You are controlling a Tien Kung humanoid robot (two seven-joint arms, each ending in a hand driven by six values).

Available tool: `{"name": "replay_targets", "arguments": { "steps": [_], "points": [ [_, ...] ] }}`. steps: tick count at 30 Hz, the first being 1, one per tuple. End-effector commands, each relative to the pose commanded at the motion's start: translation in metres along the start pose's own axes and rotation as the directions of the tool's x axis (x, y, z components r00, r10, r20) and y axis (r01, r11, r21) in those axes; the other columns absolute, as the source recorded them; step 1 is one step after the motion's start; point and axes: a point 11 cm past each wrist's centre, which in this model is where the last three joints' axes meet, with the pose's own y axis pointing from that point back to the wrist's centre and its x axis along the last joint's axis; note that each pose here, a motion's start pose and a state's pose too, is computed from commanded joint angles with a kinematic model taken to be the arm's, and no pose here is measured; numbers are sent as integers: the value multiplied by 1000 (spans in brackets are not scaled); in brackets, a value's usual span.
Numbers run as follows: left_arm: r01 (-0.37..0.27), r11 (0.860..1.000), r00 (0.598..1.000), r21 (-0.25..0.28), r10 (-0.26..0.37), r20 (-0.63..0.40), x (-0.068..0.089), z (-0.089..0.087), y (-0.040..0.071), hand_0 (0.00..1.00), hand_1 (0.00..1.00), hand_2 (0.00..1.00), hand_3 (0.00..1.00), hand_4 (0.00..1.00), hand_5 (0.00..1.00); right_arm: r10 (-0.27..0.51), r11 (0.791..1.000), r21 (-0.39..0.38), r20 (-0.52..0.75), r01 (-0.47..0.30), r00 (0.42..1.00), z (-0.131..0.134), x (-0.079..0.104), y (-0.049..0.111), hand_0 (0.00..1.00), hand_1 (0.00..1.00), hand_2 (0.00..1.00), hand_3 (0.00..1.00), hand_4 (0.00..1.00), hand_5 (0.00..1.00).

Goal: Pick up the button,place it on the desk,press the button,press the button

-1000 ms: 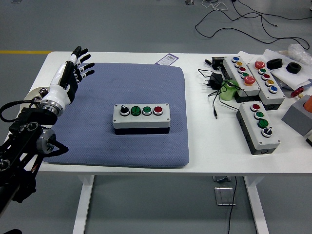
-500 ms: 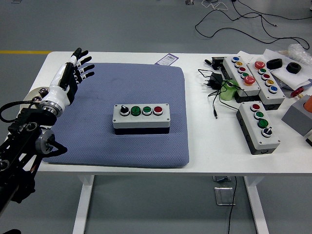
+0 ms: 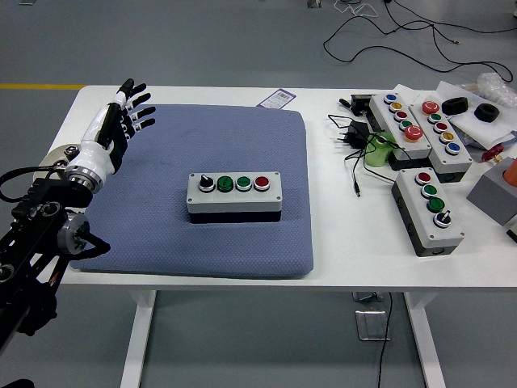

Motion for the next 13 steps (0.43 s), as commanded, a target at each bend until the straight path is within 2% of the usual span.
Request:
{"name": "replay_targets", "arguments": {
  "steps": [13],
  "points": [
    [-3, 1000, 1000, 1, 3, 4, 2, 1, -1, 784, 853, 918, 893, 653, 998, 2, 1000, 3, 4, -2, 1000, -2, 1, 0, 672, 645, 688, 633, 311, 187]
  ]
}}
